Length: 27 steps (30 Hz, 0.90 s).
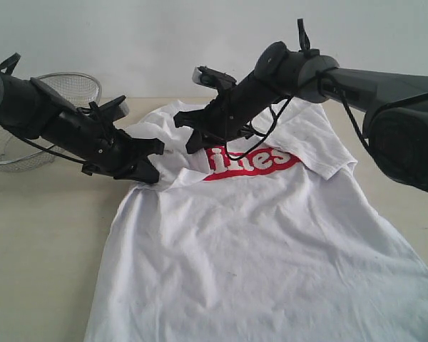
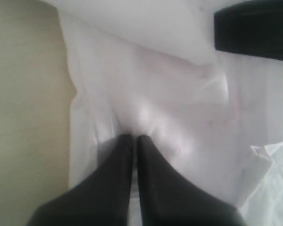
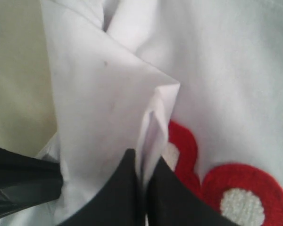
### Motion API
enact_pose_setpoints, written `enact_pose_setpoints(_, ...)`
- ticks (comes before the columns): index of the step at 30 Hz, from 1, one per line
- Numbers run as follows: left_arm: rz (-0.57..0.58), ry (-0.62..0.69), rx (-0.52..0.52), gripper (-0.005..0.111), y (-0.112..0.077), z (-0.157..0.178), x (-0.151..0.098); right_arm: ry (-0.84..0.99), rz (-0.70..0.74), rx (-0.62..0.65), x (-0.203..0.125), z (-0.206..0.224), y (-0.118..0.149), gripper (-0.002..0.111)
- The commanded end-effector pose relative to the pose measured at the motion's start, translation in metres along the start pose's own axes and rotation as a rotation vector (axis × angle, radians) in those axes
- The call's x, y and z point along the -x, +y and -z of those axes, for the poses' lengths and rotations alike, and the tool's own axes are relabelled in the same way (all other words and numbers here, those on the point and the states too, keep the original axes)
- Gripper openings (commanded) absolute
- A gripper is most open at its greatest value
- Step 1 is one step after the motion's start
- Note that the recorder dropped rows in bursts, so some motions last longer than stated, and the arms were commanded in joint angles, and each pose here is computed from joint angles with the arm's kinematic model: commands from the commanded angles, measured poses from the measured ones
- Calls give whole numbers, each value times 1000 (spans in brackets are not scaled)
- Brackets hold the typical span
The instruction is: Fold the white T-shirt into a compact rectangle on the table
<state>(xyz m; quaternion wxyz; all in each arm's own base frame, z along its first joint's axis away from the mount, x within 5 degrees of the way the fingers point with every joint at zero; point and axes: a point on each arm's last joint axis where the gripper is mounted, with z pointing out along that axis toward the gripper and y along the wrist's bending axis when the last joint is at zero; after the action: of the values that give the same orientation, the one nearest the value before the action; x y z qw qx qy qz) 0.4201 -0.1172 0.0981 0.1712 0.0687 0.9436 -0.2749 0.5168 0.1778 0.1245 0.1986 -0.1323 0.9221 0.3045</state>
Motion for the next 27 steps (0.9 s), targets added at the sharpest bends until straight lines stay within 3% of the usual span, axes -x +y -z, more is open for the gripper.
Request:
enact_pose_setpoints(1,0,-1,16,5,1,-2,-1,-55,86,-48,18,35,18,0)
enact_pose_setpoints(8,1,-6,20,5,2,-2,-1,1,61,-195,19,58,19,0)
enact_pose_setpoints(19,0,-5,21,5,2,-2,-1,251,48,-186,-3,62,20,0)
enact_pose_setpoints(27,0,-2,18,5,2,-2,-1,323,41,-211,-18,53,10,0)
